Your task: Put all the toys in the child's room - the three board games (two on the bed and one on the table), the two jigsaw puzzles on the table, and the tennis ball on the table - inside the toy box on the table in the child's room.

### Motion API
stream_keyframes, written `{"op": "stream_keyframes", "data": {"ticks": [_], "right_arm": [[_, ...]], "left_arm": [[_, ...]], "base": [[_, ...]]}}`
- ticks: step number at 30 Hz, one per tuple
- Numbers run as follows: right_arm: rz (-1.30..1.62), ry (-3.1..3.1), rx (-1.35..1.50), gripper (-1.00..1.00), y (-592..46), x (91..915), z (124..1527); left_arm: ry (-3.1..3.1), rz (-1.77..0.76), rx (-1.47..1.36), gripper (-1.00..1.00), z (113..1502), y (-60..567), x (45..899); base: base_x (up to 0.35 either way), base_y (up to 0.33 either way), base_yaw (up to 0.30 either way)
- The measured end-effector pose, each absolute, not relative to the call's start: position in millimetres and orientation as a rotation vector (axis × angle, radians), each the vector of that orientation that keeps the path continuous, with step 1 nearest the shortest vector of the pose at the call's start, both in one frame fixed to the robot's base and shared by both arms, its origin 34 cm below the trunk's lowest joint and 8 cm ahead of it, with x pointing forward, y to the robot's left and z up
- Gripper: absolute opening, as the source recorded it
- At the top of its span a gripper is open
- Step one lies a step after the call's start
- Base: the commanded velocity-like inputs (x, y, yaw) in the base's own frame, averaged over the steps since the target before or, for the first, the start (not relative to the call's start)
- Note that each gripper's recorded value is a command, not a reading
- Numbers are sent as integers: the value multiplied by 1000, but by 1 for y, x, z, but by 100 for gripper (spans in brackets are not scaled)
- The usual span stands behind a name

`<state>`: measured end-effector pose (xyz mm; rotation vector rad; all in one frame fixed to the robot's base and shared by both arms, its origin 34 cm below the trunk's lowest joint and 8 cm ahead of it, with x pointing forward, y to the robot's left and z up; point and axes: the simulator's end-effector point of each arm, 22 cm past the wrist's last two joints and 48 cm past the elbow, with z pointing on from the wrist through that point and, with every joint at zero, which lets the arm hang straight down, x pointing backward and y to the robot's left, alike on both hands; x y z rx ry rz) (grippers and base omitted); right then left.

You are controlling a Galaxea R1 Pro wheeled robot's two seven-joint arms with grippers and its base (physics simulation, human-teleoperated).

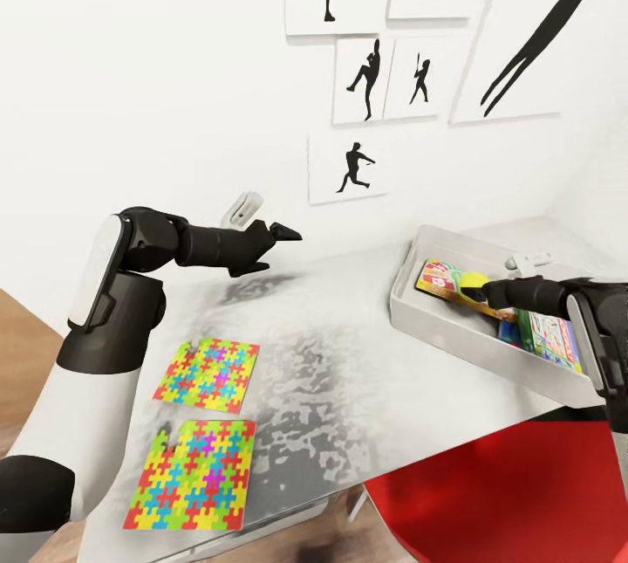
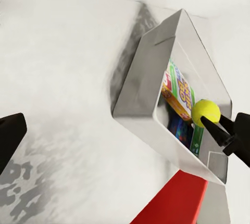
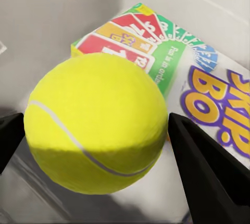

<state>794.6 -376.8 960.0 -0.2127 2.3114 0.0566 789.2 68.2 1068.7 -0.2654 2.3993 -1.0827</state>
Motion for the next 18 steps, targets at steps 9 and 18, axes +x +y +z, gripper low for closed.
{"op": "stream_keyframes", "data": {"ticks": [9, 18], "right_arm": [[55, 2345, -195, -100, -383, 792, 947], [4, 2416, -245, 100, -380, 777, 917]], "left_arm": [[2400, -1085, -263, 100, 1069, 67, 789], [2399, -1085, -263, 100, 1069, 67, 789]], "base": [[0, 0, 0], [0, 0, 0]]}}
